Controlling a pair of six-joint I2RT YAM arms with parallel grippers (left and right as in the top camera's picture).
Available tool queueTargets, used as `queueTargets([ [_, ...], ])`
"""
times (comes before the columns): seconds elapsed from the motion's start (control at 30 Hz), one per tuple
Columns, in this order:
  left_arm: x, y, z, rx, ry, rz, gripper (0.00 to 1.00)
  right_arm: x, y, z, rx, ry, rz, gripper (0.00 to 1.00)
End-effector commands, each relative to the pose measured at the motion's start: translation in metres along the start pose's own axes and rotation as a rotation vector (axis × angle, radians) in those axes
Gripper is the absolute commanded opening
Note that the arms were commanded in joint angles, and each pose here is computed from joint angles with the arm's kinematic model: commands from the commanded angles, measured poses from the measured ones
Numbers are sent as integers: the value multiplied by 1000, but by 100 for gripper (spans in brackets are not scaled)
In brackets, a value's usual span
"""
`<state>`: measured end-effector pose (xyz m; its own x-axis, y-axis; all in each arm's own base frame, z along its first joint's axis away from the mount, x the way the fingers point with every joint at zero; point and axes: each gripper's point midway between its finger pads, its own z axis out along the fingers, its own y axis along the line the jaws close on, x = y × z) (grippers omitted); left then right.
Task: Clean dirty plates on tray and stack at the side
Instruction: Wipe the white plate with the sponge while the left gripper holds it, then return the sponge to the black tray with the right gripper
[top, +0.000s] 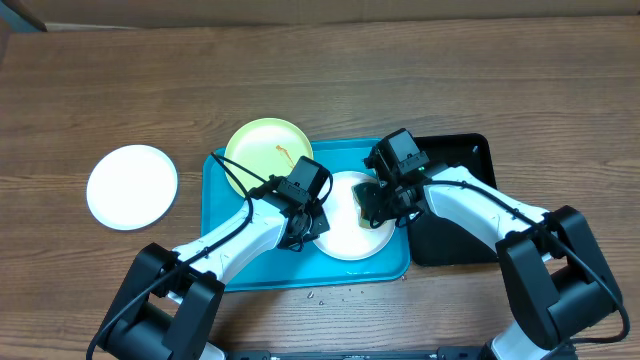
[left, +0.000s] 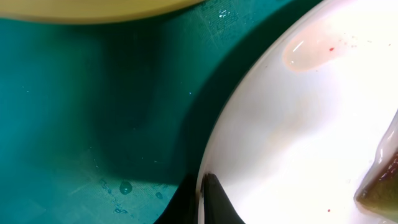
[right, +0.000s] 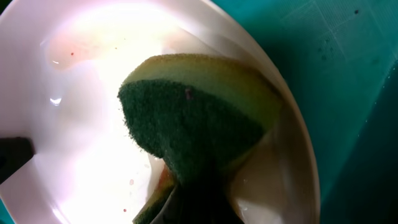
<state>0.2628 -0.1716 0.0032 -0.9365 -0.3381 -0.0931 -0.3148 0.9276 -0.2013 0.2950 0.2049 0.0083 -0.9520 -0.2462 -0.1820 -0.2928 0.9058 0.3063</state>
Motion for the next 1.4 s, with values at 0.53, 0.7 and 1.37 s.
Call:
queueTargets([
  [0.53, 9, 20, 12, -76, 25, 18, 4, 50, 63, 18, -201, 156, 77, 4],
  [0.7, 9, 20, 12, -76, 25, 19, 4, 12, 64, 0, -227, 73, 96, 4],
  [1.37, 9, 19, 12, -73, 22, 30, 4, 2, -115, -107, 377, 1, 302, 4],
])
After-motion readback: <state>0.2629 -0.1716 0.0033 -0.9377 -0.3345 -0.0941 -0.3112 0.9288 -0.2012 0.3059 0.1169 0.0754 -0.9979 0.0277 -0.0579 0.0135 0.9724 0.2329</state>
